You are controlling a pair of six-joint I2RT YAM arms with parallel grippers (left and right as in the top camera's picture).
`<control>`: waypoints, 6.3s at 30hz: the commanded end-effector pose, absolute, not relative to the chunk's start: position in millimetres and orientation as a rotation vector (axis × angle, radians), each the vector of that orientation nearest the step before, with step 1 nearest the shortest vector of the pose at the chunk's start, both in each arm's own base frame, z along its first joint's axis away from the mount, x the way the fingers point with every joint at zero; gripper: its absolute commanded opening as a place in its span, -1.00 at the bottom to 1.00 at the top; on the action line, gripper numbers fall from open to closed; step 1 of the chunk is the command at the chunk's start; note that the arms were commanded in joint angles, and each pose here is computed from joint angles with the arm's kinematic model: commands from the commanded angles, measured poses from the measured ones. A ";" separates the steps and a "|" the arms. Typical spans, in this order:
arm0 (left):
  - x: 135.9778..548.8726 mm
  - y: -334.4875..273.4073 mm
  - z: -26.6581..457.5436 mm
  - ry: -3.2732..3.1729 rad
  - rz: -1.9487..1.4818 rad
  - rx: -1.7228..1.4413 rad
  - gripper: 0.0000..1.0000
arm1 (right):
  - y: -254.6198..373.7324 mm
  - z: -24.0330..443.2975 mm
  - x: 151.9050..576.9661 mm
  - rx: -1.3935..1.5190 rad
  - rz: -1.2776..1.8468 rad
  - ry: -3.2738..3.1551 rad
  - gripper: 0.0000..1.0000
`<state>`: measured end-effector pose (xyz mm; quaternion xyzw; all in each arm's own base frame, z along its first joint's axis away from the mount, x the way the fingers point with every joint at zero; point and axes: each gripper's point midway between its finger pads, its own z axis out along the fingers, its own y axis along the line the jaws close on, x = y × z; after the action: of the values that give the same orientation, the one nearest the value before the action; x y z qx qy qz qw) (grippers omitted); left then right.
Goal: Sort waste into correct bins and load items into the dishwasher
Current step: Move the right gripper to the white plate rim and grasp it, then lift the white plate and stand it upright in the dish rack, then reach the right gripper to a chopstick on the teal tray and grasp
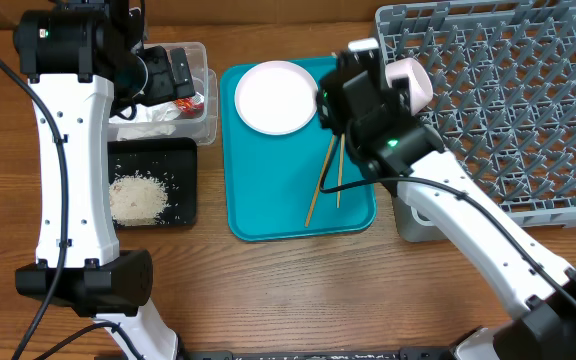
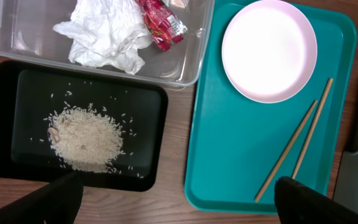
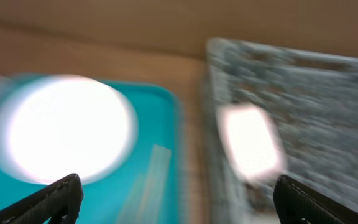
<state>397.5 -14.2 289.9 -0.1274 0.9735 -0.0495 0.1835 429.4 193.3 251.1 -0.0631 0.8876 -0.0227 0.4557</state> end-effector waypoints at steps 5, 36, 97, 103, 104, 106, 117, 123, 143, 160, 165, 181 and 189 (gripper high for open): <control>394.7 -10.3 300.2 2.715 -0.127 -0.352 1.00 | 271.0 270.3 424.5 -0.126 0.580 2.179 0.84; 394.7 -10.6 300.2 2.715 -0.127 -0.351 1.00 | 235.6 24.1 485.4 0.569 0.301 2.465 -0.06; 394.7 -10.9 300.2 2.715 -0.127 -0.350 1.00 | 188.2 239.1 478.9 0.007 -0.001 2.230 -0.92; 394.7 -10.9 300.2 2.715 -0.127 -0.350 1.00 | 97.3 325.5 448.3 0.070 -0.428 2.052 -0.93; 394.7 -10.9 300.2 2.715 -0.127 -0.350 1.00 | 85.1 334.8 444.6 0.089 -0.481 2.029 -0.92; 394.7 -11.1 300.2 2.715 -0.128 -0.350 1.00 | 65.2 348.7 443.4 0.070 -0.584 1.998 -0.92; 394.7 -10.9 300.2 2.715 -0.127 -0.350 1.00 | -44.6 329.4 466.5 -0.019 -0.950 2.092 -0.92; 394.7 -10.9 300.2 2.715 -0.127 -0.350 1.00 | -82.8 287.8 488.4 -0.107 -1.007 2.196 -0.92; 394.7 -10.9 300.2 2.715 -0.127 -0.350 1.00 | -87.2 200.6 525.8 -0.183 -0.860 2.334 -0.69; 394.7 -10.9 300.2 2.715 -0.127 -0.350 1.00 | -45.9 273.3 516.6 0.035 -0.452 2.176 1.00; 394.7 -10.9 300.2 2.715 -0.127 -0.350 1.00 | 39.9 315.1 497.4 -0.004 0.087 2.112 1.00; 394.7 -11.1 300.2 2.715 -0.128 -0.350 1.00 | 204.0 193.9 425.2 0.174 0.634 2.595 0.55; 394.7 -10.9 300.2 2.715 -0.127 -0.350 1.00 | 220.0 113.9 404.4 0.451 0.282 2.738 0.38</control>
<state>397.5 -14.3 289.9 -0.1273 0.9735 -0.0497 0.1834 397.7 232.4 123.7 0.0892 0.9728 0.1519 0.1504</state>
